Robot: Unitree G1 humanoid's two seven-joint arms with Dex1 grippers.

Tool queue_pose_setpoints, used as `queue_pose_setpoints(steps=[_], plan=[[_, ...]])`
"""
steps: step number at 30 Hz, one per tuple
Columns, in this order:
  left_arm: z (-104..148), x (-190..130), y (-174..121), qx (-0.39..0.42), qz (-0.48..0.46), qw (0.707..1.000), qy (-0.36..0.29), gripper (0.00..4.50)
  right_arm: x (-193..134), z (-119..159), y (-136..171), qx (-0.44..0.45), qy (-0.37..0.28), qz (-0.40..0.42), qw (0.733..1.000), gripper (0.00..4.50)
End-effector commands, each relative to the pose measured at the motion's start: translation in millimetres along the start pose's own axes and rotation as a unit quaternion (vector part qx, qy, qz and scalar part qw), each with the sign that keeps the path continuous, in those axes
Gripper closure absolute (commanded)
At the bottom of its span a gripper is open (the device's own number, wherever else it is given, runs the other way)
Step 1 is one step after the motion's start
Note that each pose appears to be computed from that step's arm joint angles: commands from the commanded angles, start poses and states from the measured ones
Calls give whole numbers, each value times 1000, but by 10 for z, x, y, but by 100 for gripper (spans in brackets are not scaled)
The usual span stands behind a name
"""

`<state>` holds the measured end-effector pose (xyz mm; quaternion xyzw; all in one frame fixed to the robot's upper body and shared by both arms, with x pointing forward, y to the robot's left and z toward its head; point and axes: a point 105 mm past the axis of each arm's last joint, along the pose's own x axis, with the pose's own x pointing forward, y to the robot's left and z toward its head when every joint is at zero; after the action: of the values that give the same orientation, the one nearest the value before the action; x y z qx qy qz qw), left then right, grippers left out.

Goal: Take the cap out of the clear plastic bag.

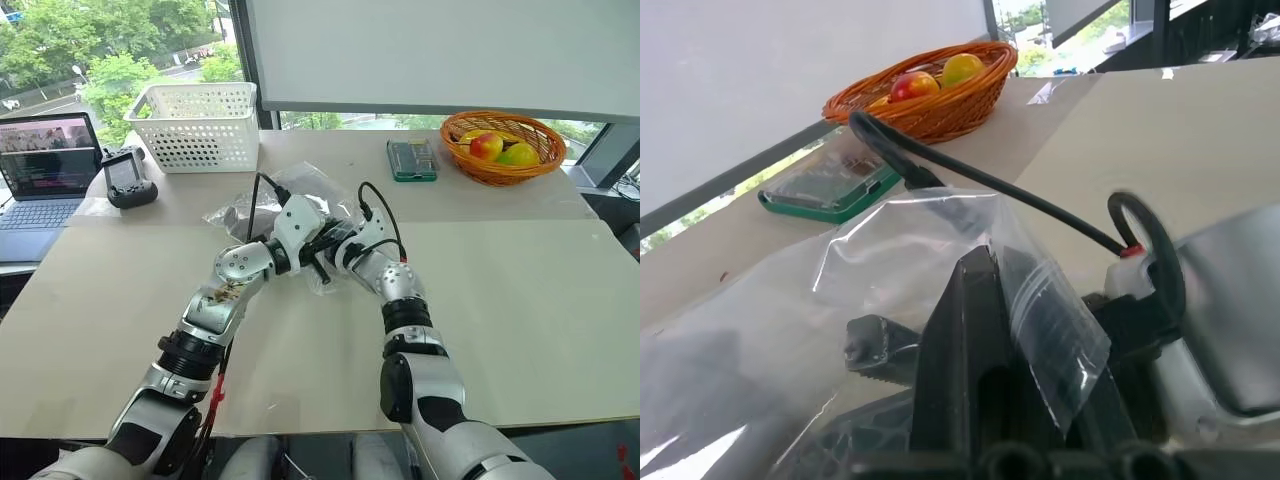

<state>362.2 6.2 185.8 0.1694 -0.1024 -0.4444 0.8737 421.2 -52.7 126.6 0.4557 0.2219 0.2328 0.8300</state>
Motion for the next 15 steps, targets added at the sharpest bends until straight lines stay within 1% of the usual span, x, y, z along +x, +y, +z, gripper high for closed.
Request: queue_pose_setpoints(steps=[1, 6, 8, 10, 12, 15], plan=[[106, 23, -16, 21, -1, 1000, -21, 450, -314, 18, 243, -23, 30, 35, 999, 447], [82, 70, -61, 23, -10, 999, -24, 450, -726, 0, 296, -43, 40, 33, 998, 447], [82, 97, -97, 22, -17, 999, -28, 450, -854, 41, 259, -36, 36, 25, 998, 447], [82, 112, -120, 22, -22, 999, -30, 450, -930, 72, 203, -28, 32, 9, 999, 447], [84, 132, -142, 22, -27, 999, -33, 450, -1002, 170, 151, -10, 13, -6, 1000, 447], [87, 149, -158, 22, -31, 999, -36, 450, -1029, 279, 193, 35, -13, -2, 999, 447]])
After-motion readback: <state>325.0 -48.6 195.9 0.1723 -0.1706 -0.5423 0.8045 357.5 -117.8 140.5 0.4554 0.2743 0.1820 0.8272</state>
